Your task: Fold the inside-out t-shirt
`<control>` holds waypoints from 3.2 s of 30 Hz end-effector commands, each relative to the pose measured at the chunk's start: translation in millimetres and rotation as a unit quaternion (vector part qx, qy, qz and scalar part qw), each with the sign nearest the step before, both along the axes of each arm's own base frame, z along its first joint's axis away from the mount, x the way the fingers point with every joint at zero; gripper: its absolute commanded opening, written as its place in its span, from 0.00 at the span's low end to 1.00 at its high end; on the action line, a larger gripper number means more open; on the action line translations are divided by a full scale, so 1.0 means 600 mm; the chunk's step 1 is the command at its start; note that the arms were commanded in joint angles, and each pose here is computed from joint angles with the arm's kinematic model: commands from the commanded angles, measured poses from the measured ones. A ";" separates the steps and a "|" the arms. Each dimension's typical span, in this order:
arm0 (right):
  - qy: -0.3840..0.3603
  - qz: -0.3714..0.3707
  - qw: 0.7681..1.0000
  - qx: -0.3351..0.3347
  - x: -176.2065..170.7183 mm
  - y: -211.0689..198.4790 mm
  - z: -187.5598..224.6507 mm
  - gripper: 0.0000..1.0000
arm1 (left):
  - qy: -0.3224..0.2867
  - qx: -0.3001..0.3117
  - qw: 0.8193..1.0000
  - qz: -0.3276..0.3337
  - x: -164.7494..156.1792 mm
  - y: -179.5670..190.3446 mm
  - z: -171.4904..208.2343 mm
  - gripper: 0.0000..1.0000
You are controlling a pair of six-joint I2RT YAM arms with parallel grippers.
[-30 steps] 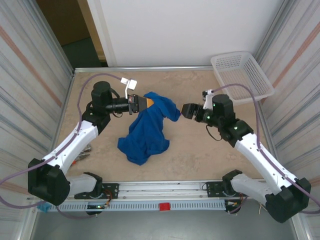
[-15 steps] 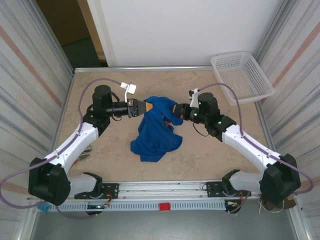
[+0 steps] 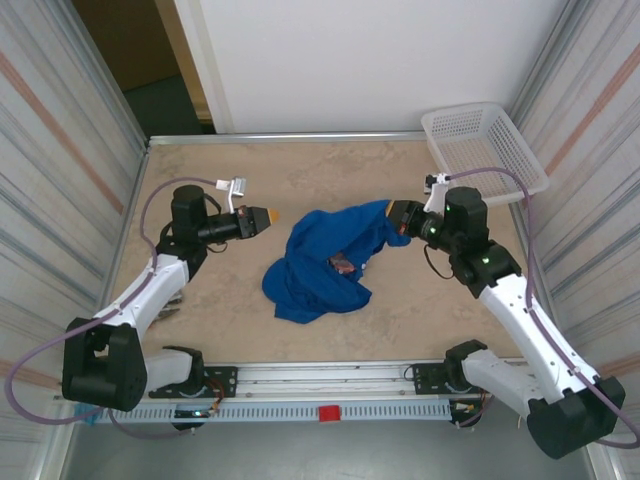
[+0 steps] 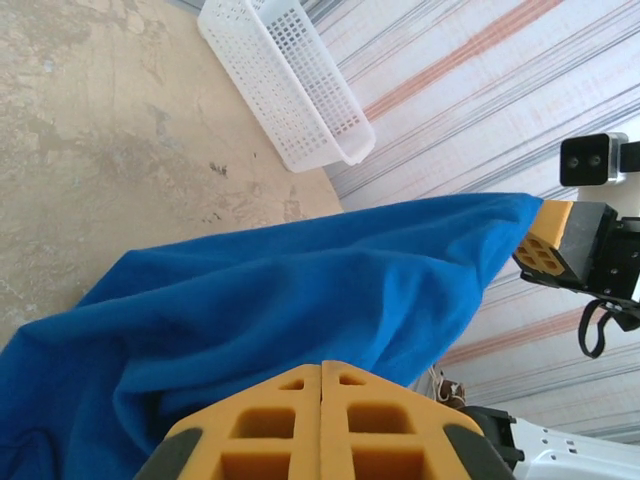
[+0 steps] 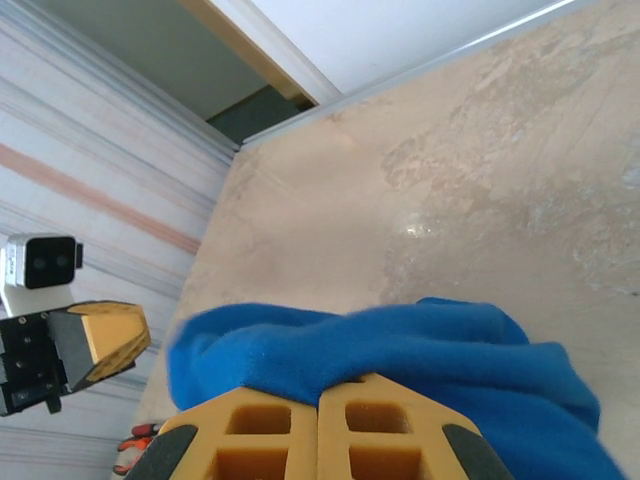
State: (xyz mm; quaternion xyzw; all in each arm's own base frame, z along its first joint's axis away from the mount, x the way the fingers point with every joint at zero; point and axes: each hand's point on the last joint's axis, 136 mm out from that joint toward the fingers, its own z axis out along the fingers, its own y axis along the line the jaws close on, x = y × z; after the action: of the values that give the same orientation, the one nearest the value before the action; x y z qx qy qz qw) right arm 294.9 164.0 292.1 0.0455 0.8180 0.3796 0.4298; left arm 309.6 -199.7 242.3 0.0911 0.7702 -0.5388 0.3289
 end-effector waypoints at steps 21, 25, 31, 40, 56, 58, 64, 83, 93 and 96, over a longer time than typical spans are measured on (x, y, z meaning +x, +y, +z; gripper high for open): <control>-0.170 0.088 0.981 0.037 -0.036 0.034 0.319 0.00 | -0.188 0.149 0.971 -0.009 -0.078 -0.199 0.053 0.70; -0.164 0.089 0.982 0.034 -0.035 0.035 0.312 0.00 | -0.183 0.130 0.973 -0.047 -0.066 -0.257 0.039 0.71; -0.158 0.075 0.984 0.019 -0.019 0.028 0.298 0.00 | -0.181 0.126 0.971 -0.095 -0.050 -0.302 0.047 0.00; -0.116 0.018 0.993 -0.022 0.044 -0.028 0.239 0.00 | -0.211 0.150 0.966 0.027 0.065 -0.095 0.197 0.00; -0.147 0.033 0.989 -0.006 -0.023 -0.042 0.273 0.00 | -0.250 0.135 0.958 -0.033 -0.050 -0.006 0.287 0.00; -0.152 0.032 0.988 -0.007 -0.028 -0.044 0.280 0.00 | -0.250 0.139 0.958 -0.027 -0.059 -0.001 0.281 0.00; -0.136 0.029 0.990 -0.020 0.003 -0.041 0.256 0.00 | -0.226 0.168 0.959 0.007 -0.031 0.020 0.252 0.00; 0.089 0.065 0.993 -0.051 0.159 0.073 -0.101 0.00 | -0.091 0.338 0.934 0.073 0.073 -0.019 -0.034 0.53; 0.075 0.064 0.994 -0.046 0.138 0.071 -0.083 0.00 | -0.114 0.378 0.919 0.010 0.062 -0.161 -0.136 0.58; 0.070 0.059 0.995 -0.043 0.128 0.067 -0.076 0.00 | -0.110 0.378 0.919 -0.022 0.074 -0.211 -0.165 0.59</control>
State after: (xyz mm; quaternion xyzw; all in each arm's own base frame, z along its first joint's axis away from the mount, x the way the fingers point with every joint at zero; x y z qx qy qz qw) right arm 377.0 206.3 226.1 0.0061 0.8771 0.3580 0.3202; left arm 341.6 -298.9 137.3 0.2708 0.8866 -0.1918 0.3222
